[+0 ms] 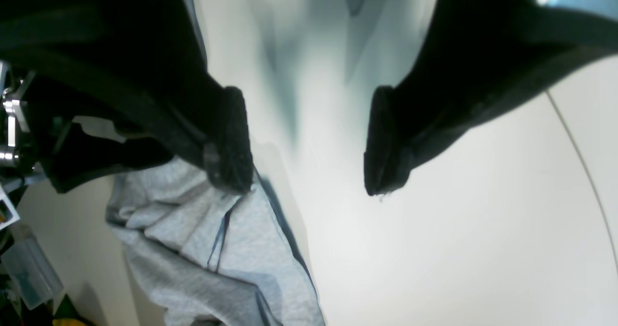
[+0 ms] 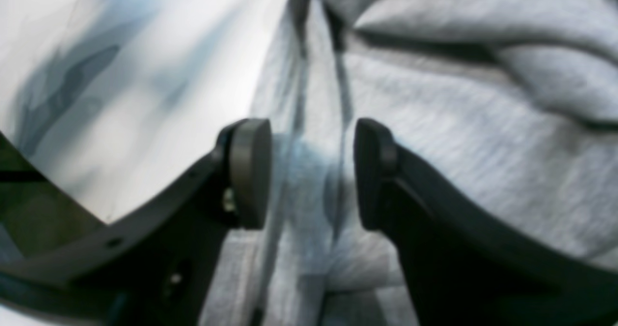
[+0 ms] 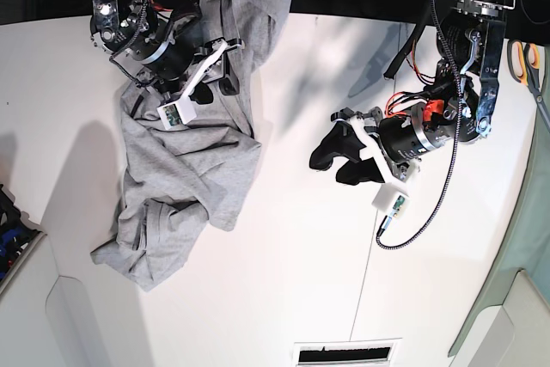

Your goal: Layout the t-shirt on the table in an organized manner, then fold the t-shirt properly

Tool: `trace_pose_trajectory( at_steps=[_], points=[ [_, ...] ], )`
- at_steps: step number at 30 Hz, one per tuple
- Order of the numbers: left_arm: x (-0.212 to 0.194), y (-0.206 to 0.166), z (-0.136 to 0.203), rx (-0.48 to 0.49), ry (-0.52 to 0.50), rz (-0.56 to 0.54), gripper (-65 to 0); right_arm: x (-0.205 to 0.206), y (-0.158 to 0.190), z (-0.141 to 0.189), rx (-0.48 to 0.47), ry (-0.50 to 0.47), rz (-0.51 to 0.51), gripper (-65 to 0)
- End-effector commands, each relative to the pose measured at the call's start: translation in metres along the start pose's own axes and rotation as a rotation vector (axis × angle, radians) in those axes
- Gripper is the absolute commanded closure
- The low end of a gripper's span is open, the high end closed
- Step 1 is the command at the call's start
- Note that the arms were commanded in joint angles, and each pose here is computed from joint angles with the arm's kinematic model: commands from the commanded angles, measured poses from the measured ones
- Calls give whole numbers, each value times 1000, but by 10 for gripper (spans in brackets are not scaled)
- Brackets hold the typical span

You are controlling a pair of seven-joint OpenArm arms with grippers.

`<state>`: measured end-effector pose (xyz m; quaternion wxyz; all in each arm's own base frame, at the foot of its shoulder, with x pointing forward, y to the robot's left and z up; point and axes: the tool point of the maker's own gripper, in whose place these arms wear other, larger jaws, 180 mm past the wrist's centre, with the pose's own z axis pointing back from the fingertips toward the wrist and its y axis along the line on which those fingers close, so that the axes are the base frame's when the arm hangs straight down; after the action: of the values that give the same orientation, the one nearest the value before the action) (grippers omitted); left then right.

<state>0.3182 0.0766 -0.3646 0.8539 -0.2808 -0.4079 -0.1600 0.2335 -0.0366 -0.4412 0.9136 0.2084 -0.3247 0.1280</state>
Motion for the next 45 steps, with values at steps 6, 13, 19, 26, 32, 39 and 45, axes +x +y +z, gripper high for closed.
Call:
trace_pose_trajectory(
  at_steps=[6, 13, 19, 26, 32, 39, 45],
  points=[
    [11, -3, 2, -16, -23, -18, -399, -3, 7, -5, 44, -18, -54, -278],
    [9, -3, 2, -17, -18, -15, -399, -5, 29, -10, 106, -9, -35, -278],
    [9, -3, 2, -16, -18, -15, -399, -3, 57, -15, 173, -14, 3, -241],
    [9, -2, 3, -15, -17, -17, -399, 7, 70, -17, 200, -68, 13, 0],
    [10, 13, 13, 15, 1, -50, -398, 43, 88, -23, 244, -155, 20, 0],
    [20, 39, 30, 74, 1, -93, -398, 93, 143, -30, 359, -232, 118, 0],
    [35, 69, 53, 156, -39, -86, -398, 95, 159, -34, 362, -213, 189, -248]
  ],
)
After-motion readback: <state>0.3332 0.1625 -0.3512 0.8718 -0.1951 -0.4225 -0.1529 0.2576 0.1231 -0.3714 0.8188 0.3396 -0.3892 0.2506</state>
